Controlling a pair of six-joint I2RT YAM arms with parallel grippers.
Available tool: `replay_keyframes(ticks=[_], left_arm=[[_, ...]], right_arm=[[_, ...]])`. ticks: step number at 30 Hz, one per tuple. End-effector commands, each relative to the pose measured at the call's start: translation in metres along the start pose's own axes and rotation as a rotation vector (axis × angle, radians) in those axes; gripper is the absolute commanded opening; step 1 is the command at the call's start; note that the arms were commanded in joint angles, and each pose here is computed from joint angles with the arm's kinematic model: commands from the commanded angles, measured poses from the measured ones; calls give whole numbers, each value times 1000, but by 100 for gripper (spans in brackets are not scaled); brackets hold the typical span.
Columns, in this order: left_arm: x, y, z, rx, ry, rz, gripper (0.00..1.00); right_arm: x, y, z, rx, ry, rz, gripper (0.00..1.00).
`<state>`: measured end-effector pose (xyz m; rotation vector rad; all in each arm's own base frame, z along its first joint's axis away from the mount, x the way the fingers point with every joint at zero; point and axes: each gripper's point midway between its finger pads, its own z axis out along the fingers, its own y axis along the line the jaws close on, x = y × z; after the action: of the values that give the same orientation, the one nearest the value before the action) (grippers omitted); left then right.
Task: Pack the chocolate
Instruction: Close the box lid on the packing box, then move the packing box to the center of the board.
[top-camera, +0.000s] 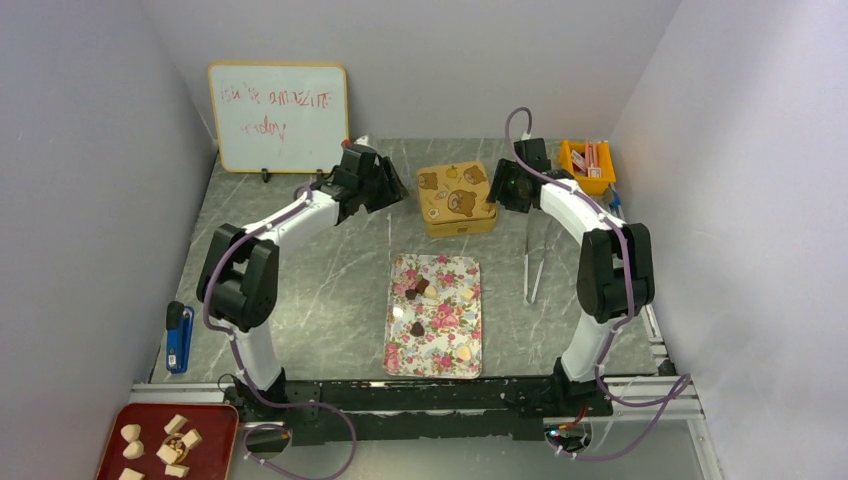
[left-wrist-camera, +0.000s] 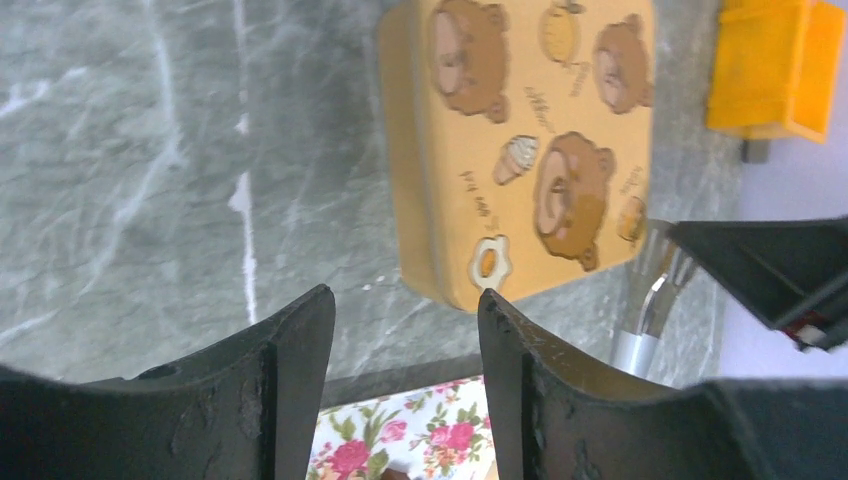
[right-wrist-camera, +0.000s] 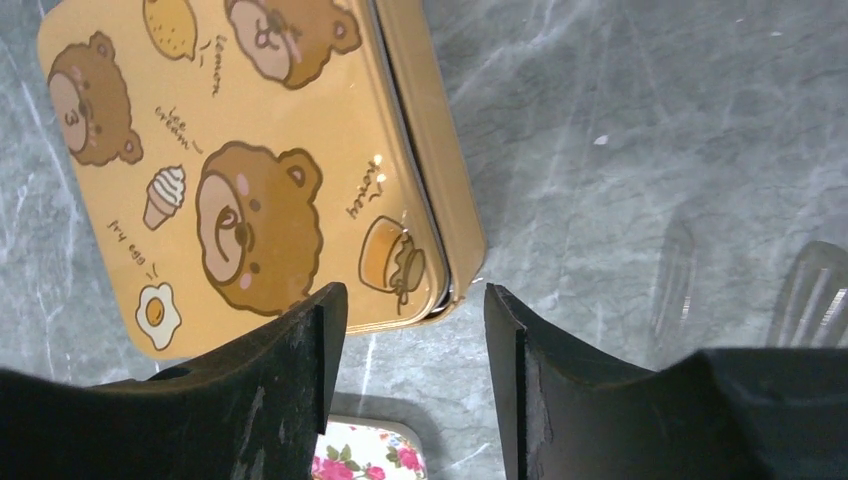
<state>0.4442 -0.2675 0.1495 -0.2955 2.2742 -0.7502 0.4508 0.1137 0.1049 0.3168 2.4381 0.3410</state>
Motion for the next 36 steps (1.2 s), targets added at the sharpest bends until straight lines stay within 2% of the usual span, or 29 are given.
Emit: replay_keyframes(ticks=[1,9,13,26,36], left_arm=[[-6,22,2,-70,-35,-60,58],[18,42,32,-115,66,-90,53],[32,45,45,-102,114,-112,52],[47,27,79,-36,182,-83,53],[54,17,92,-6,216,-78,54]], right_arm=[[-37,-11,-5,50,-83,20,55],[-35,-27,19,83,-36,48,46],[-33,-32,34,93,-9,51,38],[-26,-24,72,36,71,60,33],[-12,-10,74,-14,107,53,32]])
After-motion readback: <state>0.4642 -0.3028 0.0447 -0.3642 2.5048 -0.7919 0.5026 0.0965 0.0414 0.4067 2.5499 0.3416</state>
